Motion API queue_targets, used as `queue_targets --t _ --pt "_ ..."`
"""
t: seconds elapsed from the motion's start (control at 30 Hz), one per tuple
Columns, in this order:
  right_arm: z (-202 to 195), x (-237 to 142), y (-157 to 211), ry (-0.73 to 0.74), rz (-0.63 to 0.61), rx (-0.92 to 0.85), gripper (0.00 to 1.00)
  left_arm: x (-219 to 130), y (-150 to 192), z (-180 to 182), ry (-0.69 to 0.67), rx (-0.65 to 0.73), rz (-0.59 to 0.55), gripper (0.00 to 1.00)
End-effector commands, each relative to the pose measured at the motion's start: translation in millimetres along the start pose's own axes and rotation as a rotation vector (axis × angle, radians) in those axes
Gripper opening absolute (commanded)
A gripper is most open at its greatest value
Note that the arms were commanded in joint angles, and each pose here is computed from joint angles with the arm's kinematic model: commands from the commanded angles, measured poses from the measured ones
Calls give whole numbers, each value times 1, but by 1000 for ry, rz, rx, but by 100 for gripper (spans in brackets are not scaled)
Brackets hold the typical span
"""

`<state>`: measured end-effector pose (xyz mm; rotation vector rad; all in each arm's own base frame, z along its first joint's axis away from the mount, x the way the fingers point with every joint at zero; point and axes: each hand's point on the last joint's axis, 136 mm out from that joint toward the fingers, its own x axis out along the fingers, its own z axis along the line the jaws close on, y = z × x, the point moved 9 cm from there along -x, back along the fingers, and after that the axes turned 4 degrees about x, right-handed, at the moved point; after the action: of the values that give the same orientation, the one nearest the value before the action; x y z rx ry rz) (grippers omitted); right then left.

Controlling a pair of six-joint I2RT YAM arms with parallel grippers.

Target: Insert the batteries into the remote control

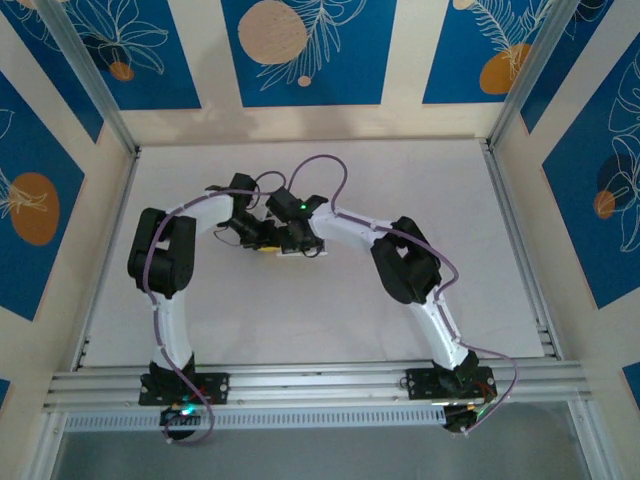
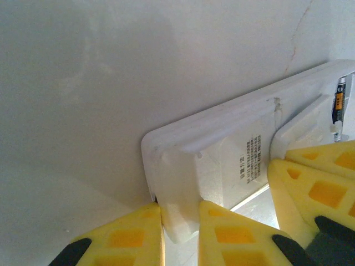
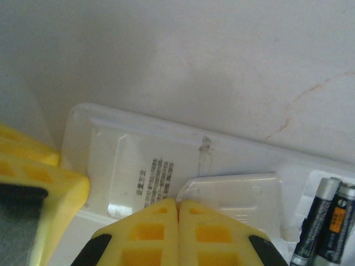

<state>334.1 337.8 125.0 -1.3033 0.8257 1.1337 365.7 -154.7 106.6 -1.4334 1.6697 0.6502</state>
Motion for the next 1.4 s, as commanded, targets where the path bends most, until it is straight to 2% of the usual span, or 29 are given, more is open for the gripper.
queue_targets --t 0.0,0.07,0.1,0.2,0.27,0.33,0.37,0.47,0.6,0.67,0.7,0.93,1.2,1.37 --pt "-13 -35 -8 -171 16 89 1 8 -1 -5 41 40 -9 17" --pt "-21 -61 -14 -283 -6 133 1 -4 -5 -11 57 69 -61 21" --pt "-26 -74 -20 -334 -31 152 1 -13 -7 -15 62 90 -96 28" --pt "-49 -111 -29 -457 -70 213 1 -45 -12 -29 69 175 -229 60" --pt "-68 -131 -33 -543 -79 268 1 -69 -14 -44 74 248 -332 72" --pt "-87 -151 -38 -643 -90 314 1 -98 -12 -63 94 355 -475 77" --pt "-97 -161 -40 -688 -98 333 1 -120 -10 -78 101 434 -587 79" --pt "-116 -194 -46 -848 -97 348 1 -165 7 -123 114 757 -893 84" --pt "-132 -235 -54 -1027 -104 349 1 -178 29 -175 114 1272 -1133 86" --pt "-135 -252 -56 -1078 -113 336 1 -171 27 -186 103 1415 -1216 86" --pt "-135 -260 -56 -1096 -126 327 1 -170 21 -190 128 1444 -1251 86" --pt "-130 -296 -53 -1185 -167 275 1 -163 -18 -214 467 1495 -1327 85" --pt "-127 -314 -50 -1222 -192 246 1 -143 -24 -230 534 1517 -1293 88" --pt "-125 -316 -50 -1241 -195 226 1 -144 -20 -246 583 1522 -1292 90"
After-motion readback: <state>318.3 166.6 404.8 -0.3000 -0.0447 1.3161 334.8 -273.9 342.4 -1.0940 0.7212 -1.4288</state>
